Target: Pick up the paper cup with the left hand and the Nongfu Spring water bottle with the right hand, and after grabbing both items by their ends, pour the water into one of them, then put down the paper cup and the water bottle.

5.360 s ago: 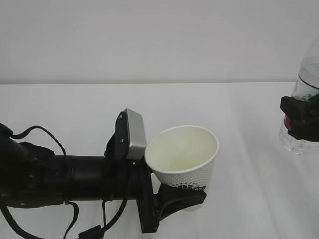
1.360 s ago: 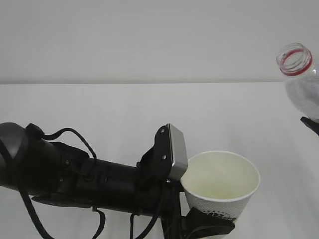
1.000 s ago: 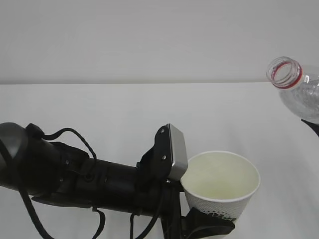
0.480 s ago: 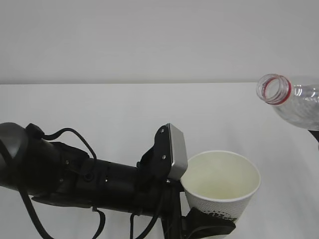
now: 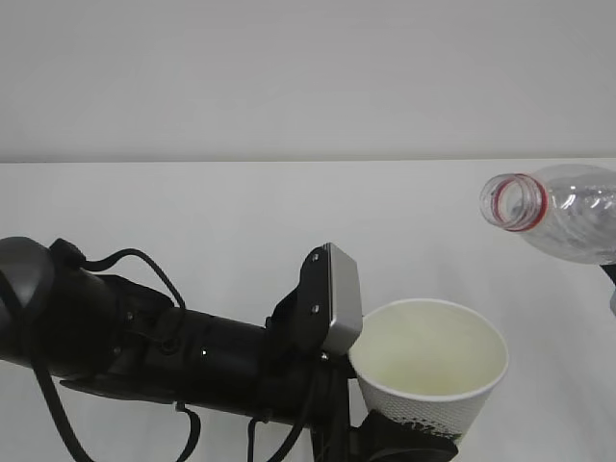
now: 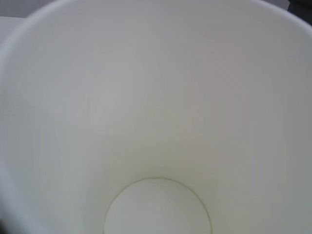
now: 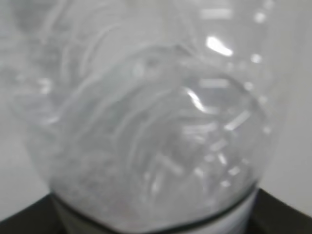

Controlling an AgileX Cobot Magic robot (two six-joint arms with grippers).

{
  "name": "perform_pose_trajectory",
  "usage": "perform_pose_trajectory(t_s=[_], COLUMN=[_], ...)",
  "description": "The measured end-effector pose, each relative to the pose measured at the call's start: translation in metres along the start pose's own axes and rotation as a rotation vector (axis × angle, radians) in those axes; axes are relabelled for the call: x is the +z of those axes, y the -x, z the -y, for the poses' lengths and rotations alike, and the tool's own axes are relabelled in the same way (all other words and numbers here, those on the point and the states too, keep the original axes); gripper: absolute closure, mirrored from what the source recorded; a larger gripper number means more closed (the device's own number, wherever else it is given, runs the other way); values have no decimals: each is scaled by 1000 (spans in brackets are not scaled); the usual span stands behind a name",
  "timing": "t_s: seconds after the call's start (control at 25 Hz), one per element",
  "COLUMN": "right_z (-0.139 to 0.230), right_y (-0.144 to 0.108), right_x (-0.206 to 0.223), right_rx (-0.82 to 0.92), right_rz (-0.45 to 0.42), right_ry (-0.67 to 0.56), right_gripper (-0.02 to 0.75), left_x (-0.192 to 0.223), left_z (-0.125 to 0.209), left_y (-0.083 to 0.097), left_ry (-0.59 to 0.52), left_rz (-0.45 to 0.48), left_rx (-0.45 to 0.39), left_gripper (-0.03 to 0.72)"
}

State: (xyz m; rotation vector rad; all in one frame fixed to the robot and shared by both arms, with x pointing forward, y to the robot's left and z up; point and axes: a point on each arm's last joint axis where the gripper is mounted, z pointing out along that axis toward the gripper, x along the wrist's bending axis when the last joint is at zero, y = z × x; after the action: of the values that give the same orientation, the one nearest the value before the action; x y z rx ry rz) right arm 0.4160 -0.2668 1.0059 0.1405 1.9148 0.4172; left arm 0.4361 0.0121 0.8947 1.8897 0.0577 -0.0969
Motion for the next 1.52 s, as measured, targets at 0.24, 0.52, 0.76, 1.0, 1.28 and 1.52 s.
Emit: perform_pose_trajectory(t_s=[0.24,0.52,0.76,1.0,1.28,1.52], right_z=[0,0,0,-3,-3,-3], right_y=[0,0,0,2,3,3], right_x=[0,0,0,0,0,0], right_rx=[-51,-105,-137,-148,-188,-223], right_rz=[0,-1,2,28,31,35], right_ry=[2,3,5,27,28,30], right_gripper=[298,298,298,298,298,298], left_x=[0,0,0,0,0,0], left_z=[0,0,1,1,1,1], left_y=[0,0,1,2,2,2], left_ry=[-1,-1,-6,-10,-11,-10], left_rz=[4,4,16,23,24,25], left_rx=[-4,-6,1,7,8,8], left_gripper=[179,179,180,180,180,180])
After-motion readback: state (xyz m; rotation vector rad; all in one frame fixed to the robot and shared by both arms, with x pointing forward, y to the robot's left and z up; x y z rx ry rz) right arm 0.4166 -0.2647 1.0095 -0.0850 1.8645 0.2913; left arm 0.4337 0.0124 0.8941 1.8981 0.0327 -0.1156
